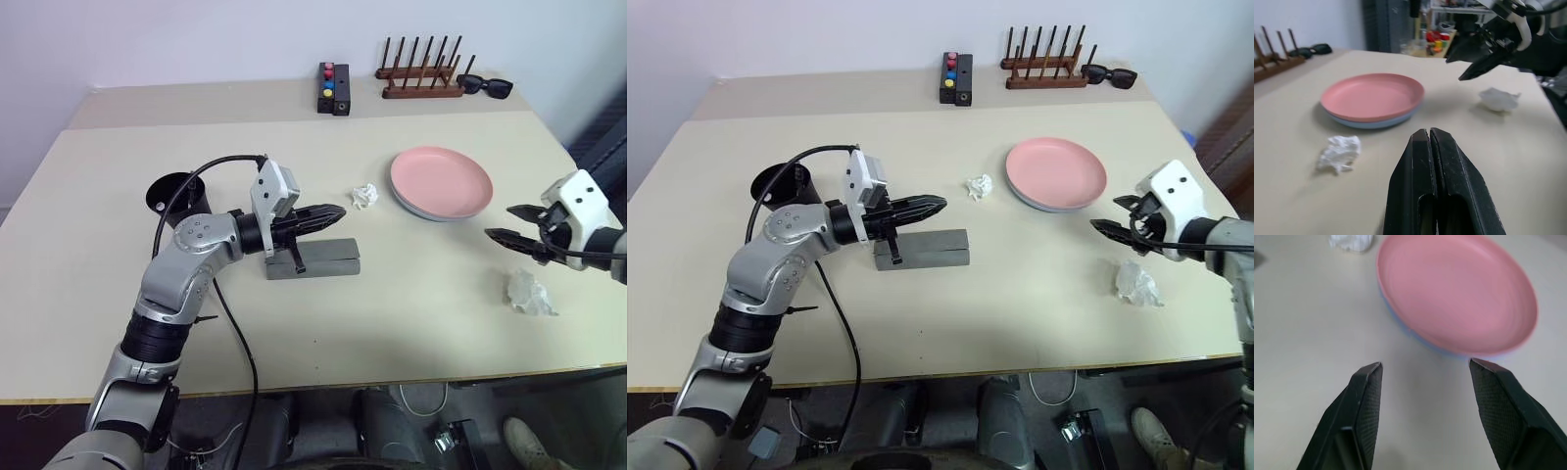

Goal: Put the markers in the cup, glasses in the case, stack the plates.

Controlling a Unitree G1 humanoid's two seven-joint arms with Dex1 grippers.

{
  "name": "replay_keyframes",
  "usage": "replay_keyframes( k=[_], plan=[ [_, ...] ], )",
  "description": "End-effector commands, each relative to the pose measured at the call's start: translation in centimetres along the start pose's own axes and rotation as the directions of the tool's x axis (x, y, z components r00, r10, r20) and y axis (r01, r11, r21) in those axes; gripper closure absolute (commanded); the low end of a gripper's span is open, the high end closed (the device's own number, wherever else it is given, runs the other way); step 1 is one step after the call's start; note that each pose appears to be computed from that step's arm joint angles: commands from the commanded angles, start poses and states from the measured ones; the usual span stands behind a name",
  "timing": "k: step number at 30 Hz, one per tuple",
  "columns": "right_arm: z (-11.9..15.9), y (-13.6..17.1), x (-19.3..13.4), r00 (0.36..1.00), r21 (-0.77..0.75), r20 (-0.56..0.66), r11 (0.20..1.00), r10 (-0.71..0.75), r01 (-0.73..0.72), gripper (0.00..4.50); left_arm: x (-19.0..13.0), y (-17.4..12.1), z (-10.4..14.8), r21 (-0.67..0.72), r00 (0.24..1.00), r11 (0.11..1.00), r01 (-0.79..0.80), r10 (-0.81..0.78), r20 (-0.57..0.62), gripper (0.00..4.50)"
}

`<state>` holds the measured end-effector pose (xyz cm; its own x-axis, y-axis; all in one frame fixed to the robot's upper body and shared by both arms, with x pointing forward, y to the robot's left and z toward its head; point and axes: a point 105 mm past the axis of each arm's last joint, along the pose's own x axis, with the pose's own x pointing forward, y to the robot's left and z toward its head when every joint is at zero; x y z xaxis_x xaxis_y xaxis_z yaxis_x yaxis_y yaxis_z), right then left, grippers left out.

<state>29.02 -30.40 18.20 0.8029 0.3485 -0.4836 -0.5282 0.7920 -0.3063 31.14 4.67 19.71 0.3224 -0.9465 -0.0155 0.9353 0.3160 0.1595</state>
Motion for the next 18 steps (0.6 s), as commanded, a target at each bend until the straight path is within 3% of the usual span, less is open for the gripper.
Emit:
replay_keyframes(
  k=[1,11,18],
  plan=[
    [0.2,0.2,-2.1,0.998,0.033,-0.057,0.999,0.022,-0.02,1.67,-0.1,0.0,0.8,0.015,0.999,0.999,0.036,-0.036,0.002,4.5],
    [-4.2,0.7,-2.9,0.963,0.124,-0.253,0.99,0.093,-0.063,1.67,0.2,-0.3,0.8,0.027,0.998,0.998,0.064,-0.064,-0.004,4.5],
    [-7.3,0.7,-1.7,0.938,0.189,-0.314,0.978,0.144,-0.087,1.67,-0.3,-0.3,0.9,0.028,0.999,0.999,0.042,-0.042,-0.006,4.5]
  ],
)
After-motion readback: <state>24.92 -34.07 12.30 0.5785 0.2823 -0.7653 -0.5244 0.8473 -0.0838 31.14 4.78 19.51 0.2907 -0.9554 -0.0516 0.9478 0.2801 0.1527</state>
